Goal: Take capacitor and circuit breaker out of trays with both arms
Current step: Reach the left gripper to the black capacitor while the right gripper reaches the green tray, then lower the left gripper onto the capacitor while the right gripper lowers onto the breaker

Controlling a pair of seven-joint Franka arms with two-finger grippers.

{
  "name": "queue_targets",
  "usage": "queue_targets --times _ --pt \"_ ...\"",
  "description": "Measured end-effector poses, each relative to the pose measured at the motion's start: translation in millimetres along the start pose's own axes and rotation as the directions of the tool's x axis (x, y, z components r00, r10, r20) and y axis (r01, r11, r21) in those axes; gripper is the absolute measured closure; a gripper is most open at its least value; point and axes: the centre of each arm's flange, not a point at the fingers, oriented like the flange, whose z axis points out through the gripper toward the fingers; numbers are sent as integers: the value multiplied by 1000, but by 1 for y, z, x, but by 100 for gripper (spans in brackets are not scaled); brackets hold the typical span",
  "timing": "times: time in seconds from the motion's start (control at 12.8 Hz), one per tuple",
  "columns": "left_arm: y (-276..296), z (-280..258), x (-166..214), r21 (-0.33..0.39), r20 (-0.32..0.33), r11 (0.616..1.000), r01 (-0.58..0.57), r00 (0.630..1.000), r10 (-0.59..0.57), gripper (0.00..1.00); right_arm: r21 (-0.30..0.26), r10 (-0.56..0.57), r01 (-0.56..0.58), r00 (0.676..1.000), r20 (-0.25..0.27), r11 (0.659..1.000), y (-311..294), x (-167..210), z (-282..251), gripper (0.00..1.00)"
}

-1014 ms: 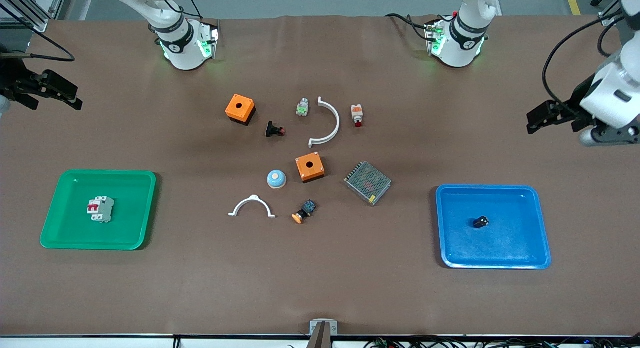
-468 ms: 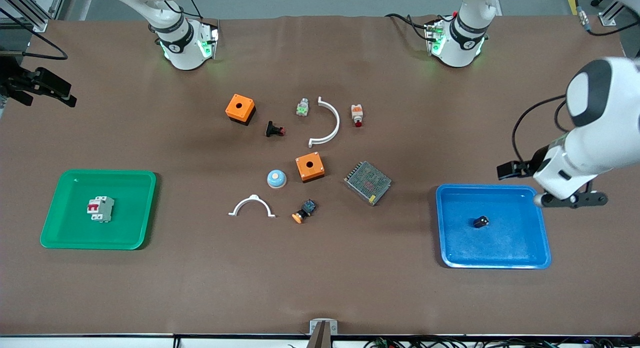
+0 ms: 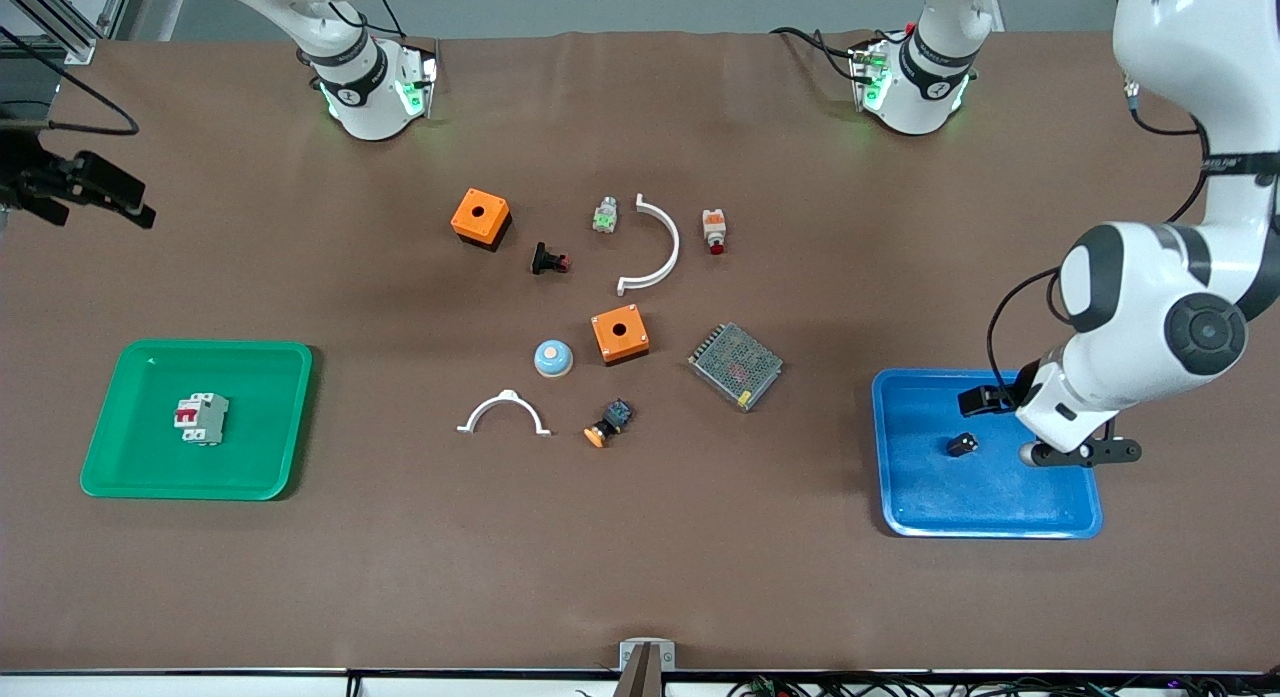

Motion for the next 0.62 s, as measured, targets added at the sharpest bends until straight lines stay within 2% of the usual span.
queue_targets --times 0.08,0.39,0.47,0.62 --pt "-3 18 3 -2 -3 1000 0 1000 0 23 0 5 -5 1000 -6 1000 3 14 15 0" --pt "-1 57 12 -1 -41 1000 -13 999 13 27 -6 76 -76 993 88 997 46 67 119 0" --pt "1 67 14 -3 -51 1000 -16 999 16 29 -7 92 -91 991 100 996 63 76 143 0" --pt "0 83 14 5 -51 1000 -24 998 25 29 0 49 -49 993 103 999 91 90 185 0"
